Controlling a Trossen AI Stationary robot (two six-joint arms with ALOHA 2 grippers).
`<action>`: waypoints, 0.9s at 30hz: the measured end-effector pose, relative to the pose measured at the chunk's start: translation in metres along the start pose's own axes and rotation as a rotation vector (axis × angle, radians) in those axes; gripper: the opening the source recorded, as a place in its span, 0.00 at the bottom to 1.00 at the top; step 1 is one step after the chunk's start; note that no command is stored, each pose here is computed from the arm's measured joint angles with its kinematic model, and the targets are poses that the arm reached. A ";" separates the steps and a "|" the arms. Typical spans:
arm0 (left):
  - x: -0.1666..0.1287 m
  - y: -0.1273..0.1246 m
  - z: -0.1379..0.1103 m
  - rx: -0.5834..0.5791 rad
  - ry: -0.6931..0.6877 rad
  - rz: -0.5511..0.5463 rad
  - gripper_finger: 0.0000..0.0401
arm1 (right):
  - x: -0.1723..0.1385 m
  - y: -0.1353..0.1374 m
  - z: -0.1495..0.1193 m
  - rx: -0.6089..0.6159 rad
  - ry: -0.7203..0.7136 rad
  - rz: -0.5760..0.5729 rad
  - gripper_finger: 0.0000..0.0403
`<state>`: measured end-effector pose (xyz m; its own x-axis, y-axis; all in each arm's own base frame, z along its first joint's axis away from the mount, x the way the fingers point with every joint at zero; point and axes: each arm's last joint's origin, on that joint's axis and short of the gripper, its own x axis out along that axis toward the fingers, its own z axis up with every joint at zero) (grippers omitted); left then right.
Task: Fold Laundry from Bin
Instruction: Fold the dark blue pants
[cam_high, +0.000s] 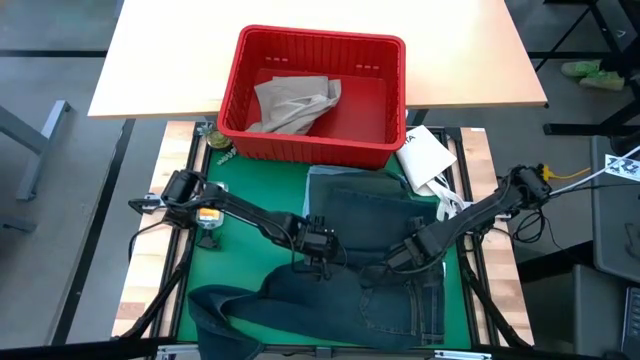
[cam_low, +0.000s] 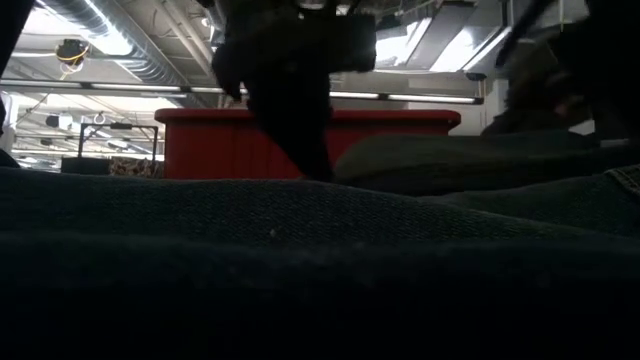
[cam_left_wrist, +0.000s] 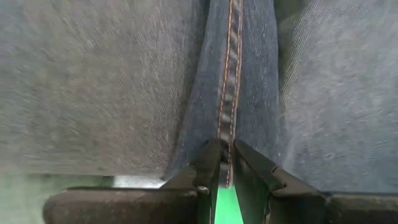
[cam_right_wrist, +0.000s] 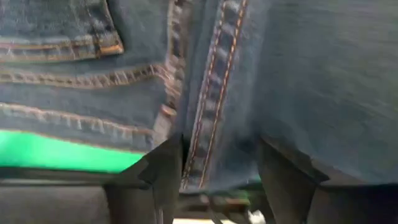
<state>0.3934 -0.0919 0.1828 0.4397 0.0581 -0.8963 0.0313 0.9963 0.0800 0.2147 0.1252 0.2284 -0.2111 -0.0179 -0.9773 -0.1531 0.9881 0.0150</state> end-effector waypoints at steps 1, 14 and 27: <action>-0.004 0.000 0.001 0.000 -0.002 -0.001 0.10 | -0.008 0.000 -0.001 0.001 0.002 -0.024 0.48; -0.025 -0.007 0.025 -0.017 -0.184 -0.035 0.10 | -0.056 -0.003 0.002 0.005 -0.176 -0.257 0.48; 0.013 -0.017 0.016 -0.018 -0.098 -0.017 0.10 | 0.000 -0.003 0.010 0.038 -0.154 -0.159 0.48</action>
<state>0.4125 -0.1088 0.1767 0.5253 0.0353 -0.8502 0.0242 0.9981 0.0564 0.2246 0.1240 0.2263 -0.0367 -0.1531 -0.9875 -0.1357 0.9798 -0.1468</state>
